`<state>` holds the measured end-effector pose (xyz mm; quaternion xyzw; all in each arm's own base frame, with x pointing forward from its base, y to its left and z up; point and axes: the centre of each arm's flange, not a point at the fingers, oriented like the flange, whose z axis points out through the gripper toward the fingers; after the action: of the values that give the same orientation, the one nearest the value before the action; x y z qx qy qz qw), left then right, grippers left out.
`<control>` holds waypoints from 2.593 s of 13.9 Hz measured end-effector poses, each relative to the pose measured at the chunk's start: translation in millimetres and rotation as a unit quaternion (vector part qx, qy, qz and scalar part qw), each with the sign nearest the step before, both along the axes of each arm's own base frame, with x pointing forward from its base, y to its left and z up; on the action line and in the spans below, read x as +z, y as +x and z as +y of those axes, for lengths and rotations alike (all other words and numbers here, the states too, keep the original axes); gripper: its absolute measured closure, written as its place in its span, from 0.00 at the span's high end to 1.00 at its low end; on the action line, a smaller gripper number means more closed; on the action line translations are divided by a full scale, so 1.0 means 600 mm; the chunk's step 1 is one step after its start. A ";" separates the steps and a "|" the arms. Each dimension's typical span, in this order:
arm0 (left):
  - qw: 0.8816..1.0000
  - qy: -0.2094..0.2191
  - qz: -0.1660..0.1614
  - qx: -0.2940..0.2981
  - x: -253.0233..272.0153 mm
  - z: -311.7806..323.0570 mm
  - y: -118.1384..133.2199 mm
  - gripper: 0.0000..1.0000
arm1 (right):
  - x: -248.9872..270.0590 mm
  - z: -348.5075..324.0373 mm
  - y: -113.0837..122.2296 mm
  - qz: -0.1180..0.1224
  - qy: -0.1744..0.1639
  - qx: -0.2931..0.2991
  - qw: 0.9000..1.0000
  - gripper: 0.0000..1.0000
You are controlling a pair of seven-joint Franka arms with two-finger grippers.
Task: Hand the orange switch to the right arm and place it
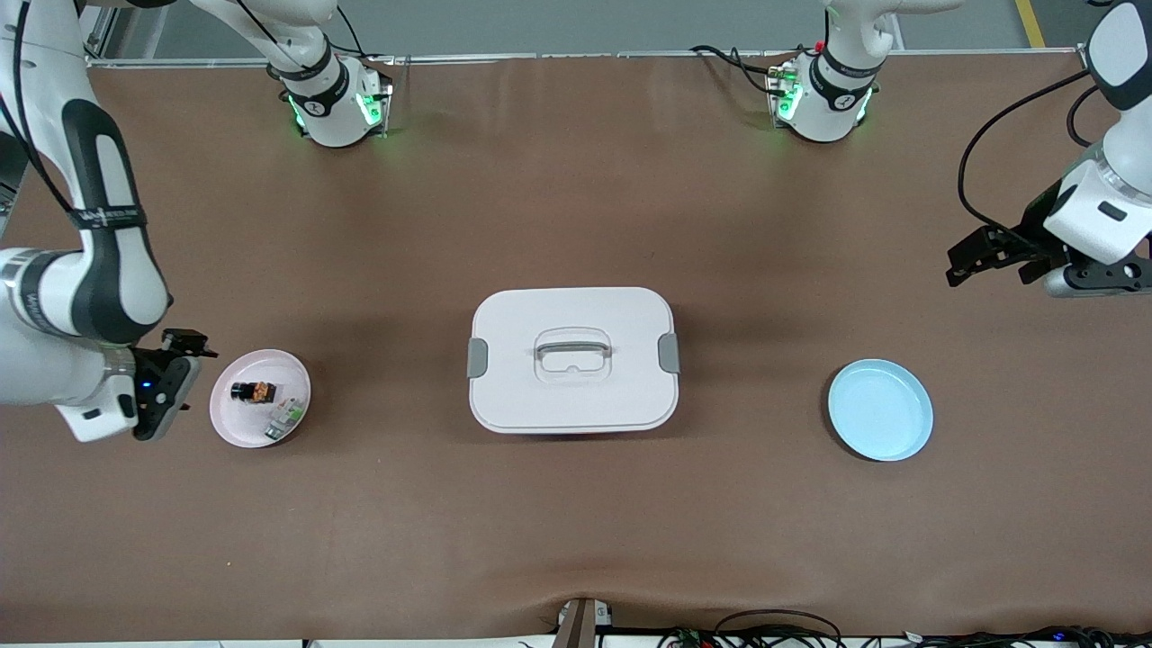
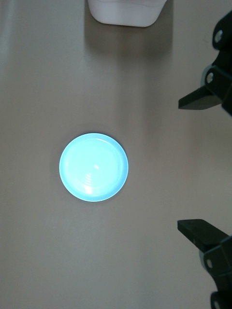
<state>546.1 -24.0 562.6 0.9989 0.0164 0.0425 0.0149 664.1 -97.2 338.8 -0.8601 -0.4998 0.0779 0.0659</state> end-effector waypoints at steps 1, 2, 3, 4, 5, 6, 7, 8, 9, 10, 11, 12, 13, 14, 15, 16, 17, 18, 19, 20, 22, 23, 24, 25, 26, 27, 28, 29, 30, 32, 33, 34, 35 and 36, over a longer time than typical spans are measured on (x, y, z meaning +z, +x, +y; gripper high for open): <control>1.000 0.000 -0.010 -0.003 0.020 -0.006 -0.014 1.00 | 0.025 -0.005 0.003 0.003 -0.005 -0.022 1.000 1.00; 1.000 0.000 -0.023 -0.006 0.043 -0.011 -0.030 1.00 | 0.046 -0.010 0.005 0.003 -0.011 -0.052 0.999 1.00; 0.999 0.000 -0.035 -0.008 0.065 -0.013 -0.044 1.00 | 0.064 -0.017 0.006 -0.002 -0.019 -0.088 0.996 1.00; 0.999 0.000 -0.047 -0.008 0.086 -0.014 -0.053 1.00 | 0.078 -0.026 0.006 -0.008 -0.025 -0.121 0.992 1.00; 0.998 0.000 -0.056 -0.008 0.100 -0.014 -0.055 1.00 | 0.089 -0.034 0.006 -0.013 -0.030 -0.147 0.989 1.00; 0.998 -0.001 -0.061 -0.008 0.110 -0.014 -0.051 1.00 | 0.099 -0.041 0.005 -0.017 -0.033 -0.168 0.985 1.00; 0.998 -0.001 -0.061 -0.009 0.115 -0.015 -0.041 1.00 | 0.109 -0.049 0.003 -0.021 -0.036 -0.188 0.981 1.00; 0.999 -0.001 -0.053 -0.009 0.118 -0.015 -0.027 1.00 | 0.120 -0.059 0.001 -0.024 -0.038 -0.213 0.976 1.00; 0.999 -0.001 -0.040 -0.010 0.117 -0.016 -0.010 1.00 | 0.132 -0.069 -0.003 -0.026 -0.034 -0.243 0.969 1.00; 1.000 -0.001 -0.027 -0.010 0.114 -0.017 0.008 1.00 | 0.146 -0.078 -0.008 -0.026 -0.026 -0.274 0.961 1.00; 1.000 -0.001 -0.016 -0.010 0.107 -0.017 0.023 1.00 | 0.164 -0.084 -0.015 -0.024 -0.022 -0.305 0.952 1.00; 1.000 0.000 -0.006 -0.010 0.098 -0.017 0.033 1.00 | 0.183 -0.084 -0.023 -0.019 -0.023 -0.332 0.943 1.00; 1.000 0.000 0.005 -0.010 0.090 -0.016 0.038 1.00 | 0.203 -0.078 -0.031 -0.014 -0.025 -0.354 0.935 1.00; 1.000 0.000 0.011 -0.009 0.088 -0.015 0.037 1.00 | 0.221 -0.070 -0.038 -0.011 -0.028 -0.370 0.929 1.00; 1.000 0.000 0.012 -0.009 0.091 -0.014 0.036 1.00 | 0.238 -0.062 -0.045 -0.008 -0.029 -0.379 0.925 1.00; 1.000 0.000 0.012 -0.009 0.098 -0.014 0.033 1.00 | 0.251 -0.055 -0.050 -0.008 -0.030 -0.383 0.923 1.00; 1.000 0.000 0.013 -0.009 0.102 -0.014 0.031 1.00 | 0.262 -0.051 -0.054 -0.010 -0.031 -0.386 0.922 1.00; 1.000 0.000 0.015 -0.009 0.104 -0.014 0.028 1.00 | 0.270 -0.049 -0.058 -0.010 -0.032 -0.391 0.920 1.00; 1.000 0.000 0.015 -0.009 0.105 -0.014 0.027 1.00 | 0.274 -0.048 -0.062 -0.004 -0.037 -0.411 0.911 1.00; 1.000 0.000 0.016 -0.009 0.105 -0.014 0.026 1.00 | 0.278 -0.047 -0.065 0.002 -0.046 -0.454 0.890 1.00; 1.000 0.001 0.019 -0.010 0.102 -0.015 0.025 1.00 | 0.292 -0.043 -0.068 0.003 -0.061 -0.533 0.844 1.00; 1.000 0.001 0.020 -0.010 0.100 -0.015 0.023 1.00 | 0.306 -0.039 -0.069 -0.003 -0.063 -0.549 0.833 1.00; 1.000 0.001 0.019 -0.010 0.099 -0.015 0.019 1.00 | 0.329 -0.036 -0.072 -0.014 -0.061 -0.557 0.828 1.00; 1.000 0.001 0.019 -0.010 0.099 -0.015 0.015 1.00 | 0.355 -0.034 -0.078 -0.026 -0.057 -0.560 0.826 1.00; 1.000 0.001 0.017 -0.010 0.101 -0.015 0.011 1.00 | 0.381 -0.030 -0.086 -0.034 -0.054 -0.562 0.825 1.00; 1.000 0.001 0.015 -0.010 0.104 -0.015 0.010 1.00 | 0.399 -0.025 -0.096 -0.035 -0.055 -0.563 0.824 1.00; 1.000 0.000 0.012 -0.010 0.105 -0.015 0.009 1.00 | 0.406 -0.020 -0.104 -0.029 -0.059 -0.566 0.822 1.00; 1.000 -0.002 0.010 -0.010 0.106 -0.015 0.010 1.00 | 0.408 -0.018 -0.112 -0.018 -0.065 -0.571 0.818 1.00; 1.000 -0.004 0.008 -0.009 0.106 -0.016 0.010 1.00 | 0.413 -0.017 -0.119 -0.009 -0.071 -0.572 0.817 1.00; 1.000 -0.004 0.007 -0.008 0.106 -0.016 0.011 1.00 | 0.444 -0.016 -0.133 -0.012 -0.079 -0.571 0.817 1.00; 1.000 -0.005 0.007 -0.008 0.106 -0.016 0.011 1.00 | 0.464 -0.015 -0.143 -0.016 -0.079 -0.571 0.817 1.00; 1.000 -0.005 0.007 -0.008 0.106 -0.016 0.011 1.00 | 0.486 -0.013 -0.155 -0.020 -0.077 -0.566 0.821 1.00; 1.000 -0.005 0.008 -0.008 0.106 -0.016 0.011 1.00 | 0.508 -0.010 -0.168 -0.028 -0.075 -0.554 0.829 1.00; 1.000 -0.004 0.008 -0.008 0.105 -0.016 0.011 1.00 | 0.526 -0.006 -0.179 -0.036 -0.072 -0.541 0.837 1.00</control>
<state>552.4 -33.8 625.7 0.9992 0.0085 0.0343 0.0196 556.6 -101.0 654.3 -0.9980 0.0507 0.0344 0.0168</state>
